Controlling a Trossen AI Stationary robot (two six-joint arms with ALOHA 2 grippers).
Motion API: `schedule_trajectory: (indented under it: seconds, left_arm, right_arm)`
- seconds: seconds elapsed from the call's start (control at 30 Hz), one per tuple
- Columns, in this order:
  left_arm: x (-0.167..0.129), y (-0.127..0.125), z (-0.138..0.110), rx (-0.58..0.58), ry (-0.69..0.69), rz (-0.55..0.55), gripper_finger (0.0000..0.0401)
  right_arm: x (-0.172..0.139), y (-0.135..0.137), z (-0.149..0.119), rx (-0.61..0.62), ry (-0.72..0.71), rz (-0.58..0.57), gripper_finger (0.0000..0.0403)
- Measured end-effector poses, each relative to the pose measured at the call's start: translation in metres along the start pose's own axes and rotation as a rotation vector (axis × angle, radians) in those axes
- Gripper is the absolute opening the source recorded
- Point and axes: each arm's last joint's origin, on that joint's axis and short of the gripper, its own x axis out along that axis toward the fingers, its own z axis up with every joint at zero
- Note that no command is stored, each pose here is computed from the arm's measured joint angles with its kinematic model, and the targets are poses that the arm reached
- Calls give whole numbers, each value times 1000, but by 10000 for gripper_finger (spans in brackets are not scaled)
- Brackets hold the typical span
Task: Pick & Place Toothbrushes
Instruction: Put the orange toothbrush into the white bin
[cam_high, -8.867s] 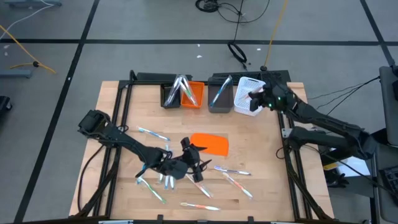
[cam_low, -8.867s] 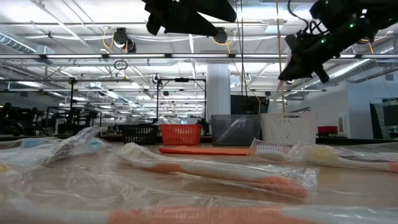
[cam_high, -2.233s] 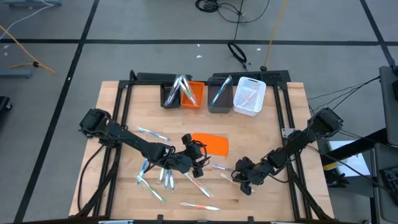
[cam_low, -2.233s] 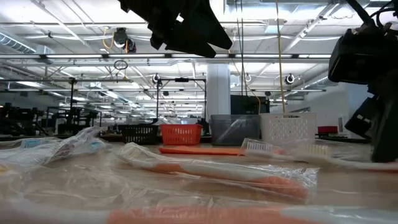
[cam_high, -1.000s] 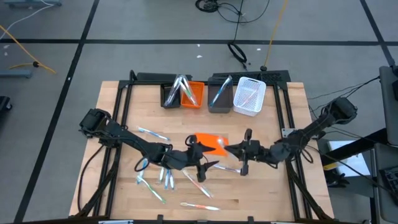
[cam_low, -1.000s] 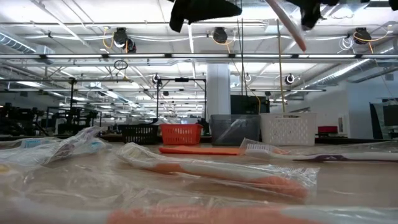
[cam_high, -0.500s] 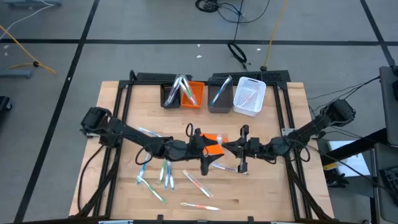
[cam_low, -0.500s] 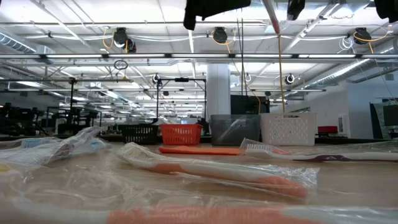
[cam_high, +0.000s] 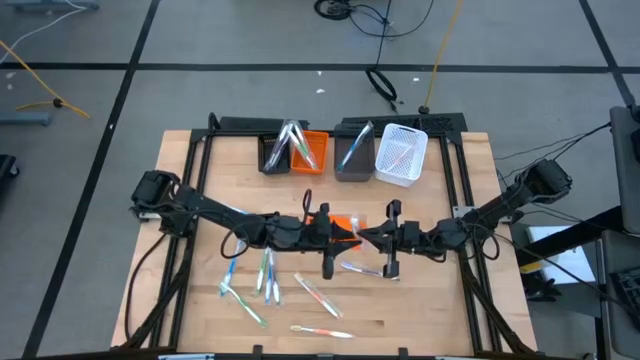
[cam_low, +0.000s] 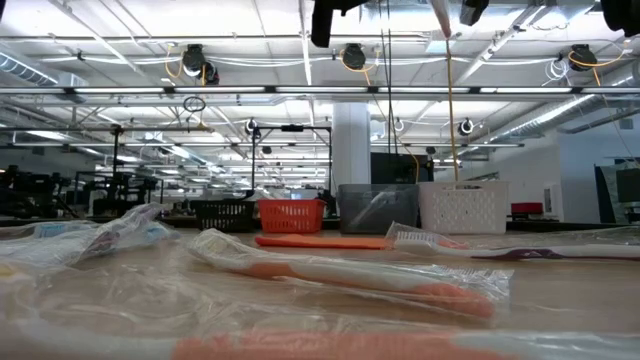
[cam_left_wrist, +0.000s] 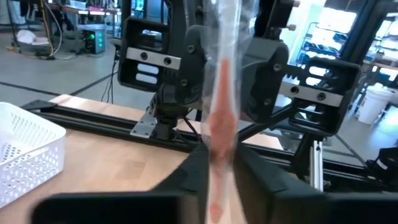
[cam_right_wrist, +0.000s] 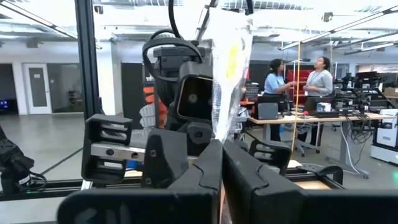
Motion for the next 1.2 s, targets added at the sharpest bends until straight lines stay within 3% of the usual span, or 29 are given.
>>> schedule_trajectory:
  seconds: [0.1, 0.67, 0.8, 1.07, 1.2]
  left_arm:
    - [0, 0, 0, 16, 0, 0, 12]
    - [-1, -1, -6, 20, 65, 10, 0]
    - [-1, 0, -10, 25, 101, 19, 0]
    - [-2, 2, -18, 28, 174, 57, 0]
    - [-4, 3, -20, 25, 205, 72, 0]
  right_arm:
    - [0, 0, 0, -2, 0, 1, 0]
    - [0, 1, -3, -21, 25, 0, 7]
    - [0, 1, -4, -45, 41, 0, 49]
    - [-1, -1, -7, -67, 67, -48, 177]
    - [-2, -1, -10, -62, 109, -46, 216]
